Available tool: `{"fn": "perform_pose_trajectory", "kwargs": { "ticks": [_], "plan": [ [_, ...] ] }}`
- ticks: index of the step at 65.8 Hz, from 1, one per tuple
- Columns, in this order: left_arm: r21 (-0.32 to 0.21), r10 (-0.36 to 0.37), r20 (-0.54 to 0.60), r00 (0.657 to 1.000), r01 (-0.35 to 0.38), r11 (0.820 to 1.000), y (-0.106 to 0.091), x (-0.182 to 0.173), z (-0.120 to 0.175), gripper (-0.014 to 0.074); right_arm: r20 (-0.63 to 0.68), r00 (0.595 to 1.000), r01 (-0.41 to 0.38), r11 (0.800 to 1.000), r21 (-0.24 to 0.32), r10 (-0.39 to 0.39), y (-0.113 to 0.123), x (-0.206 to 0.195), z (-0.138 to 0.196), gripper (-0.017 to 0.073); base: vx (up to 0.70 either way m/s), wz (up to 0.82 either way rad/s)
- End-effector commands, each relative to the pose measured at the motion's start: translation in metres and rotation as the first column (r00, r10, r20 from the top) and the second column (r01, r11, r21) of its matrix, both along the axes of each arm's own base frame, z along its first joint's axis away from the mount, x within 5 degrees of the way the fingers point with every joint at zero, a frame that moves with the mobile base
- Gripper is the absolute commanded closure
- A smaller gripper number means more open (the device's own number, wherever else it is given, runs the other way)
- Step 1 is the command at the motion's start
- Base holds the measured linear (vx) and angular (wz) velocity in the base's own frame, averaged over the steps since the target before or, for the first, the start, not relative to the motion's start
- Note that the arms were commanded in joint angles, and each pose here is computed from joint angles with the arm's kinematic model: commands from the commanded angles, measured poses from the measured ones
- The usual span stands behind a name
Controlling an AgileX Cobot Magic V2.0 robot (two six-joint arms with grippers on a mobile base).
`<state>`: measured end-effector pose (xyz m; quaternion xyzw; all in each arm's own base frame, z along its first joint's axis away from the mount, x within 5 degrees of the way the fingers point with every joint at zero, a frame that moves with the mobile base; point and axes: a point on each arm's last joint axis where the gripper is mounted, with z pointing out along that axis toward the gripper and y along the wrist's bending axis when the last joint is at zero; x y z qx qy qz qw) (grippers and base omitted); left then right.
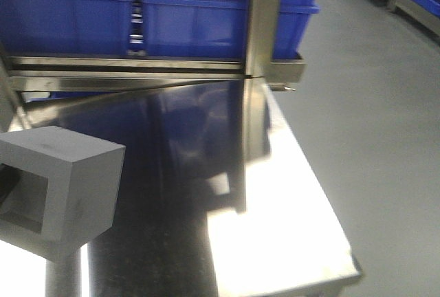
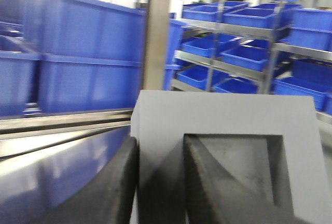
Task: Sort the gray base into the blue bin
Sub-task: 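Drive the base away from the table holding the gray base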
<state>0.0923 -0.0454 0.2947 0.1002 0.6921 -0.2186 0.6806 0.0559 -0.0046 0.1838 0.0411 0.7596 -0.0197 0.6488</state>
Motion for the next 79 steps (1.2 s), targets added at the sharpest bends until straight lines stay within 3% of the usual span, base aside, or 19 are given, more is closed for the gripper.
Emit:
{"fn": "perform_pose_trajectory", "kwargs": {
  "ticks": [1,79],
  "plan": [
    [-0.07,0.038,0.099,0.994,-0.031,0.997,0.0032,0.0007,0.0185,0.06,0.05,0.999,0.004,1.0,-0.021,-0.003,-0.0005,0.0021,0.0049,0.0564,-0.12,-0.51],
    [-0.07,0.038,0.099,0.994,-0.031,0.997,0.0032,0.0007,0.0185,0.06,0.05,0.999,0.004,1.0,-0.021,-0.003,-0.0005,0.0021,0.0049,0.0564,-0.04,-0.59]
  ]
}}
